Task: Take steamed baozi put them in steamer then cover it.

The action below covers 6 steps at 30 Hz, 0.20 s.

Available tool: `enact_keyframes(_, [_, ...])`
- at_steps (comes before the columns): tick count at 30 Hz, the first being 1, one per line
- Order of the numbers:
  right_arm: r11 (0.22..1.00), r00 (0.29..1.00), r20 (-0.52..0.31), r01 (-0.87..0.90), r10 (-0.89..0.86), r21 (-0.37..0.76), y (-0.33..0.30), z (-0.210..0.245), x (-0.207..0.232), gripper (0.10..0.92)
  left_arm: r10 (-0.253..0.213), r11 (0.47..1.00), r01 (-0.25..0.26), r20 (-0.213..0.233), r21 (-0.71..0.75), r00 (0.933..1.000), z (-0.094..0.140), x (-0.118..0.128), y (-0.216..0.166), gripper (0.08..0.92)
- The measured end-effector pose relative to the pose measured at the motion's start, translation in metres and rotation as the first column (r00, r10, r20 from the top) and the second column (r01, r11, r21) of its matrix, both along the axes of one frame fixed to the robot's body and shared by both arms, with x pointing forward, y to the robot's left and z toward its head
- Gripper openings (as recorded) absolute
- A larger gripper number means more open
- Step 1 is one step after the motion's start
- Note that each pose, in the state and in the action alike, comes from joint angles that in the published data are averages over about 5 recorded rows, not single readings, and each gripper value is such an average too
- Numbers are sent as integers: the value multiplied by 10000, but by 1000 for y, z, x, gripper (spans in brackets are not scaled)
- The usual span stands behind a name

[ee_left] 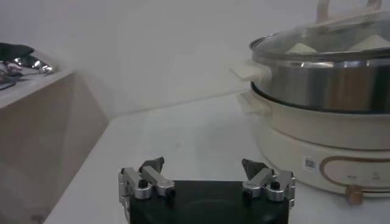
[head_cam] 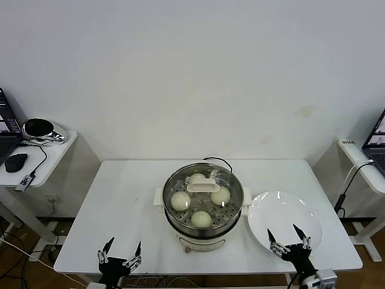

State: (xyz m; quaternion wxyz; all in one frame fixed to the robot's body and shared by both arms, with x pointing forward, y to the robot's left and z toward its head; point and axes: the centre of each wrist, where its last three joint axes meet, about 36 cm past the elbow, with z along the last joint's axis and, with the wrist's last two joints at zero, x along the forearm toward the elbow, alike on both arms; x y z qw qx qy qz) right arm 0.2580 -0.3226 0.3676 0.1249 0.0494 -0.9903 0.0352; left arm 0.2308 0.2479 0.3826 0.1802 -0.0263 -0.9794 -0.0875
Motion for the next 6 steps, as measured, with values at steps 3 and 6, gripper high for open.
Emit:
enact_keyframes(3, [10000, 10000, -67, -37, 37, -48, 1, 0, 0, 823, 96, 9999, -96, 31, -39, 9999, -1, 1, 2, 823])
enact_keyframes(6, [10000, 9999, -104, -59, 59, -64, 1, -1, 0, 823, 162, 9999, -161, 41, -50, 9999, -1, 1, 4, 823])
